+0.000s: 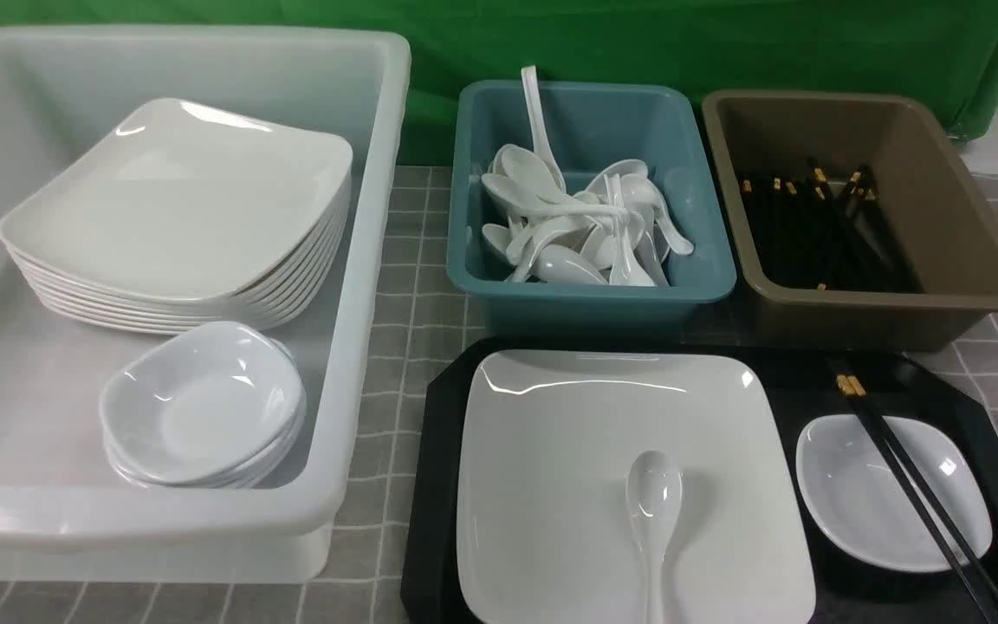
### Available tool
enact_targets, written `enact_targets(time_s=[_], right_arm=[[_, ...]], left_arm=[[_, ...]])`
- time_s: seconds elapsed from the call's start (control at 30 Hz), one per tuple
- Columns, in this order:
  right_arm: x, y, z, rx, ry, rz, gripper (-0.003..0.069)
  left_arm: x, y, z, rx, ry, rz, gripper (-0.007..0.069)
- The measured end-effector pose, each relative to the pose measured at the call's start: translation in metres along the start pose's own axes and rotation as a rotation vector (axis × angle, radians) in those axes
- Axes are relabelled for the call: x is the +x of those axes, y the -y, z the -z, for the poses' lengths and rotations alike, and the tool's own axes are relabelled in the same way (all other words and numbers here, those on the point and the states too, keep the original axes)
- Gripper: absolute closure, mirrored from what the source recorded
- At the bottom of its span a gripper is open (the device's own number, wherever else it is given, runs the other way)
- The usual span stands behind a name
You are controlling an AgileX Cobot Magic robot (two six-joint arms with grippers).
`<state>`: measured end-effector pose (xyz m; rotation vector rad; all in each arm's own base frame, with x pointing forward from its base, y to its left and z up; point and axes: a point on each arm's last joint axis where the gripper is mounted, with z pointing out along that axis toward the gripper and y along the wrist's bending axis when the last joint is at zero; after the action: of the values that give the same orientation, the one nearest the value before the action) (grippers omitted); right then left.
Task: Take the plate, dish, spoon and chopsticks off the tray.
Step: Use the right arm to grab a pair of chopsticks from the plate
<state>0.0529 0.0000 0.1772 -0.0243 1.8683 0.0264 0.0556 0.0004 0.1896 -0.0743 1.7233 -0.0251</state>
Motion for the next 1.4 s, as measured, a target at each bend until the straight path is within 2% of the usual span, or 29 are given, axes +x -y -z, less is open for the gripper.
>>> enact_targets(time_s=[0.9, 0.97, 1.07, 1.1, 1.13, 1.4], right_arm=[[0.000, 0.000, 0.000, 0.000, 0.000, 0.000, 0.0420], [0.000, 0.000, 0.000, 0.000, 0.000, 0.000, 0.0420], [0.000, 0.000, 0.000, 0.000, 0.000, -0.001, 0.0420], [0.000, 0.000, 0.000, 0.000, 0.000, -0.001, 0.0420], [0.000, 0.000, 0.000, 0.000, 0.000, -0.001, 0.0420], [0.000, 0.000, 0.000, 0.000, 0.000, -0.001, 0.0420]], left_arm=[[-0.002, 0.000, 0.000, -0.001, 0.017, -0.001, 0.0614], [-0.006, 0.000, 0.000, 0.009, 0.071, 0.096, 0.0614], [-0.017, 0.000, 0.002, 0.039, 0.182, 0.416, 0.0614], [-0.017, 0.000, 0.002, 0.040, 0.190, 0.435, 0.0614], [-0.022, -0.002, 0.003, 0.046, 0.243, 0.536, 0.0614], [-0.042, -0.011, 0.011, 0.036, 0.502, 0.661, 0.0614]])
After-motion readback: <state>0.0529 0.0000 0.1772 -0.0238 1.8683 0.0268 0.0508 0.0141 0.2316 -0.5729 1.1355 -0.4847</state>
